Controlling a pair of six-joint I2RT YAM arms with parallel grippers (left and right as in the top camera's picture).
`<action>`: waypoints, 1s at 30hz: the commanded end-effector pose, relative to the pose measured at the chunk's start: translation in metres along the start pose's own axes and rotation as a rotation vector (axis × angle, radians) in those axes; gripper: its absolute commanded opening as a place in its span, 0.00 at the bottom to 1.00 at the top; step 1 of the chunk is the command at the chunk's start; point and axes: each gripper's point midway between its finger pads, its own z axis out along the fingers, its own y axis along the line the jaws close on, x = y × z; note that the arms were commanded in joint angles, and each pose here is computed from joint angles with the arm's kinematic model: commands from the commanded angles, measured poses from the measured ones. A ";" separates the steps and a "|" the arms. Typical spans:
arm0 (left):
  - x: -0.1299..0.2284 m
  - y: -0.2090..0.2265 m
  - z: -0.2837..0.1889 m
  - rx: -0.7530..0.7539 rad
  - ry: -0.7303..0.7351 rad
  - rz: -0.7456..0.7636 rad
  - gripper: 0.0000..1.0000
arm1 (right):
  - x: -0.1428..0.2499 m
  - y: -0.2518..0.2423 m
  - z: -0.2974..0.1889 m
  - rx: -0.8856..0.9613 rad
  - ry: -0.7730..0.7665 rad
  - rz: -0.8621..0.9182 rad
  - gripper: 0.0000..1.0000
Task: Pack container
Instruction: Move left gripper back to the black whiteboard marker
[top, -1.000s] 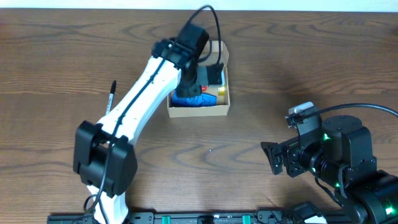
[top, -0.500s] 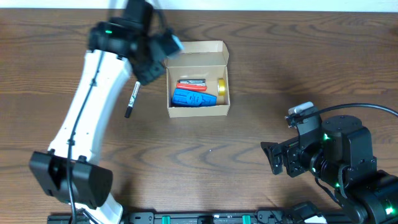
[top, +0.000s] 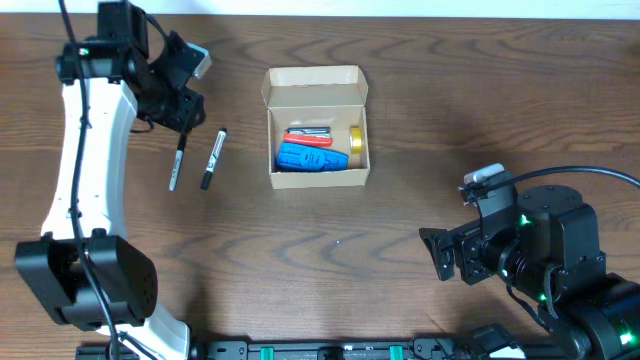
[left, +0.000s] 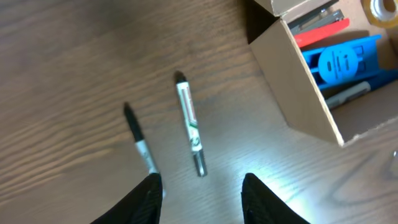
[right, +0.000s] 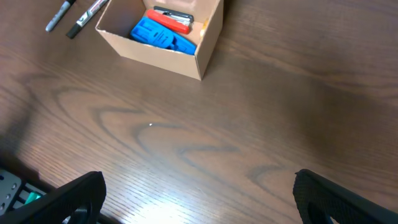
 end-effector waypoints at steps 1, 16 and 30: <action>0.012 -0.008 0.027 0.060 0.035 -0.056 0.43 | 0.001 0.000 0.001 -0.002 0.005 0.013 0.99; 0.048 0.000 0.105 0.030 0.023 -0.164 0.47 | 0.001 0.000 0.001 -0.002 0.005 0.013 0.99; 0.052 0.017 0.129 -0.199 0.045 -0.139 0.50 | 0.001 0.000 0.001 -0.002 0.004 0.012 0.99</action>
